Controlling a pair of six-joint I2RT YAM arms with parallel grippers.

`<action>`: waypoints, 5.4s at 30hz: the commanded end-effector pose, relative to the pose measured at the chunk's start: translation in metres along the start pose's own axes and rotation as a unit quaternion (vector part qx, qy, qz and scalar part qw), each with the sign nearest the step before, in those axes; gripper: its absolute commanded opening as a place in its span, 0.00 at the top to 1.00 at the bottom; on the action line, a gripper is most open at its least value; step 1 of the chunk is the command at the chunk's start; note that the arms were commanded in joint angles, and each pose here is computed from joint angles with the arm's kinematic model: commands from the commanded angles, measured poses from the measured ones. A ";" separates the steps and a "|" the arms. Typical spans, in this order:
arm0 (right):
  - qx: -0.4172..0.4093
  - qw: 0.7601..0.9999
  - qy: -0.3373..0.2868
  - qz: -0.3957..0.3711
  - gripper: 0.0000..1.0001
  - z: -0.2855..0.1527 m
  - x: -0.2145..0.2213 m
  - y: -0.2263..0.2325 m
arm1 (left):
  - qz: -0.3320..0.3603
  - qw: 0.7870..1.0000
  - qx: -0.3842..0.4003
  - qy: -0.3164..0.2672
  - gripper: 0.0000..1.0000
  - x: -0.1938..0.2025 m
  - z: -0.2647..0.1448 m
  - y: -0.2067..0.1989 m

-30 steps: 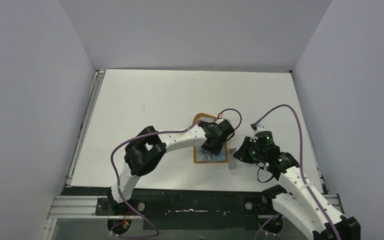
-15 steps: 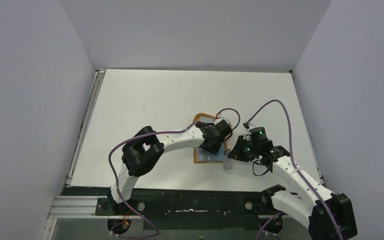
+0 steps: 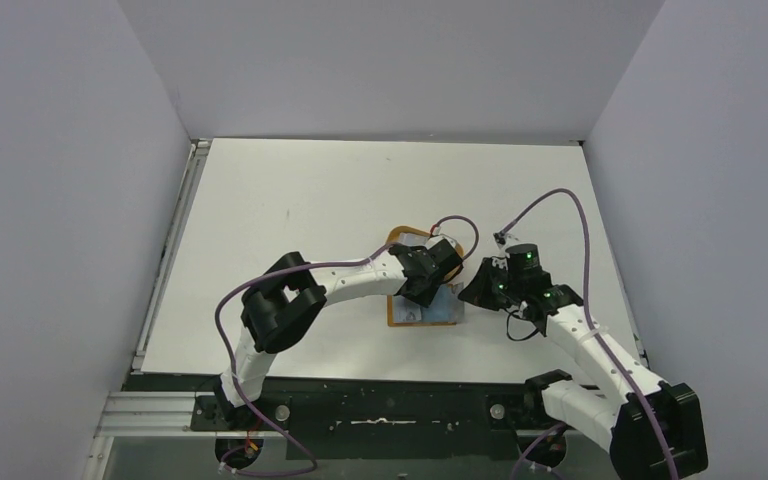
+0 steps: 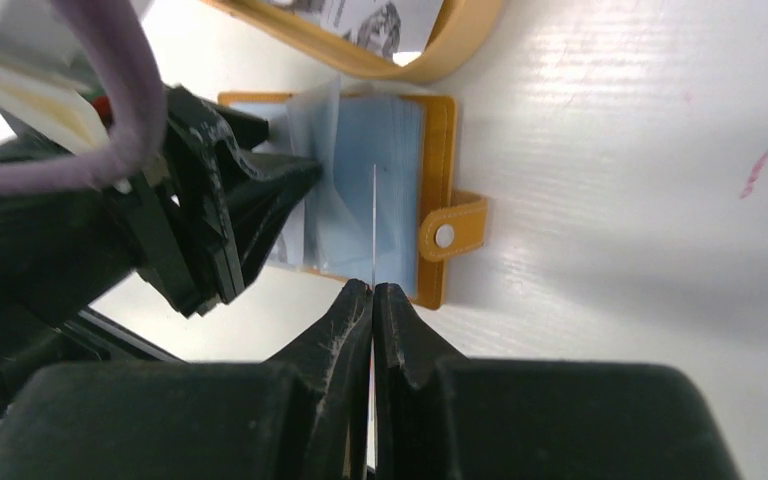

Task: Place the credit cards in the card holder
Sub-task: Turn over the card slot in the card holder.

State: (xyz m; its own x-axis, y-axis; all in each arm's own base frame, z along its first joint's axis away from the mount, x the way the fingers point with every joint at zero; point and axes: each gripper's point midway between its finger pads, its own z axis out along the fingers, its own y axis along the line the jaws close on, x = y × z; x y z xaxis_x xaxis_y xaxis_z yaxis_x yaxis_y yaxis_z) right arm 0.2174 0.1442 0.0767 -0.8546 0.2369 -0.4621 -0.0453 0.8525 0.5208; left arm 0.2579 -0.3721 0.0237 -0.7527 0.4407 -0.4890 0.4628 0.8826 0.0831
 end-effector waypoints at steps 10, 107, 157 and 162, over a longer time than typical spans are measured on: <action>-0.048 0.998 -0.039 -0.019 1.00 0.014 -0.049 0.026 | 0.009 0.999 -0.005 0.037 0.69 0.027 0.009 0.009; -0.003 1.000 -0.017 0.009 1.00 0.003 -0.011 -0.003 | 0.016 0.998 -0.010 0.059 0.96 0.038 0.021 0.010; -0.084 0.996 0.023 -0.005 1.00 0.036 -0.007 0.047 | -0.027 0.998 0.052 -0.020 0.40 -0.020 -0.066 0.013; -0.092 0.995 0.018 -0.012 1.00 0.032 -0.009 0.057 | -0.059 0.995 0.071 -0.033 0.33 -0.020 -0.083 0.018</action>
State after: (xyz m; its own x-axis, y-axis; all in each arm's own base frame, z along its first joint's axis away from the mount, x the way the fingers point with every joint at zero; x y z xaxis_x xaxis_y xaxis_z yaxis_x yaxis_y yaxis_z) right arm 0.2200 0.1940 0.0544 -0.9163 0.1829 -0.3562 -0.0855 0.7796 0.6204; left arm 0.2431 -0.3541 0.0753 -0.7688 0.4019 -0.4974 0.4703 0.8824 -0.0140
